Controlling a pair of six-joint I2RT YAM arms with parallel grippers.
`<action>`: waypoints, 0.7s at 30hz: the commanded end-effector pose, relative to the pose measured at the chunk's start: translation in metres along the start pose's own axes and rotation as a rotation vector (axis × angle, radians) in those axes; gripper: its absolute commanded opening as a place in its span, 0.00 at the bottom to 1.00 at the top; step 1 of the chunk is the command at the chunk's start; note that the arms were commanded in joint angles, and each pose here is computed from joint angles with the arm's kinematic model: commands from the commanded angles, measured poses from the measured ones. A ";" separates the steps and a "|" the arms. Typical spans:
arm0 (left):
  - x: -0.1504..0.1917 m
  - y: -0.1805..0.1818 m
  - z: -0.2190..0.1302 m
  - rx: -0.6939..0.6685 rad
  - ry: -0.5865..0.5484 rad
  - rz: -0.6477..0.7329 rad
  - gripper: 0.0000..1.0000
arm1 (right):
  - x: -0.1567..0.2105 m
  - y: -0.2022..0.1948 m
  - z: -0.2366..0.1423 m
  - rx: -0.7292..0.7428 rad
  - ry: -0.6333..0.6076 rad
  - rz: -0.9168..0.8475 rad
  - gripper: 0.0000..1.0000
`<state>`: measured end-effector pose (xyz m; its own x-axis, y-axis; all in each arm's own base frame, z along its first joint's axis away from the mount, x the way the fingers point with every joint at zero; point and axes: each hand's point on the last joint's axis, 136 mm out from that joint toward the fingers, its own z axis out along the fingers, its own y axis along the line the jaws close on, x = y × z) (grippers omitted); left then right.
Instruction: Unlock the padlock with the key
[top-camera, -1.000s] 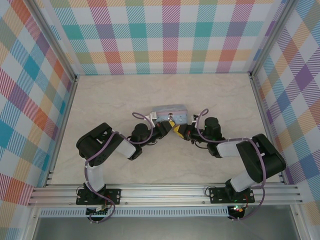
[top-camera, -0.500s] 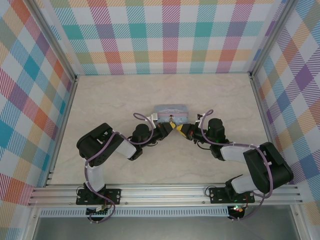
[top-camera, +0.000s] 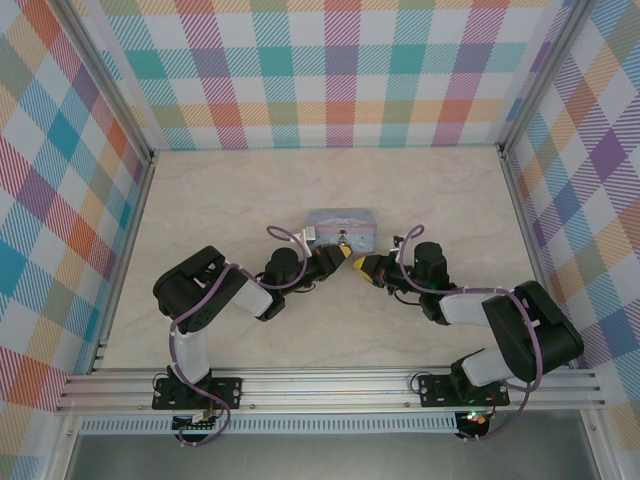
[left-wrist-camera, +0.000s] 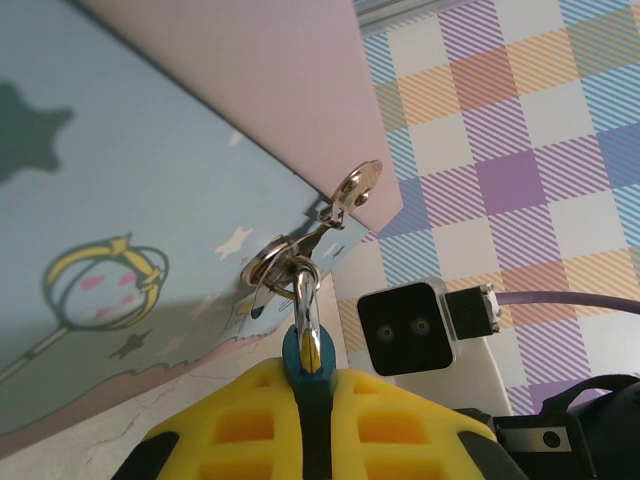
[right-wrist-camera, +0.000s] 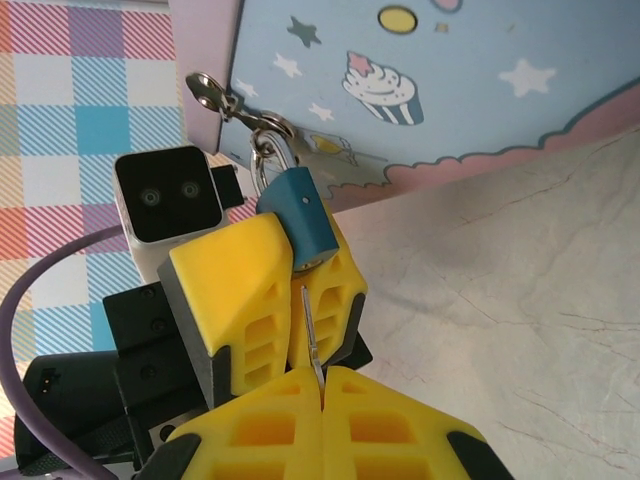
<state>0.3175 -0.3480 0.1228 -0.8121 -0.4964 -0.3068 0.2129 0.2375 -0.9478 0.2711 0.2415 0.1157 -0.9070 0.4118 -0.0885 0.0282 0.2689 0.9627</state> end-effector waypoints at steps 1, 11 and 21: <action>0.004 -0.026 0.004 0.075 0.017 0.014 0.00 | 0.000 0.009 0.005 -0.032 0.018 -0.040 0.04; 0.006 -0.027 0.003 0.082 0.026 0.016 0.00 | -0.004 0.018 0.011 -0.053 0.021 -0.057 0.04; 0.006 -0.027 0.003 0.083 0.028 0.015 0.00 | -0.005 0.015 0.015 -0.049 0.024 -0.051 0.04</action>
<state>0.3154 -0.3494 0.1226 -0.8201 -0.4843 -0.3048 0.2142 0.2341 -0.9483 0.2761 0.2495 0.1123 -0.9174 0.3897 -0.0805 0.0287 0.2664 0.9634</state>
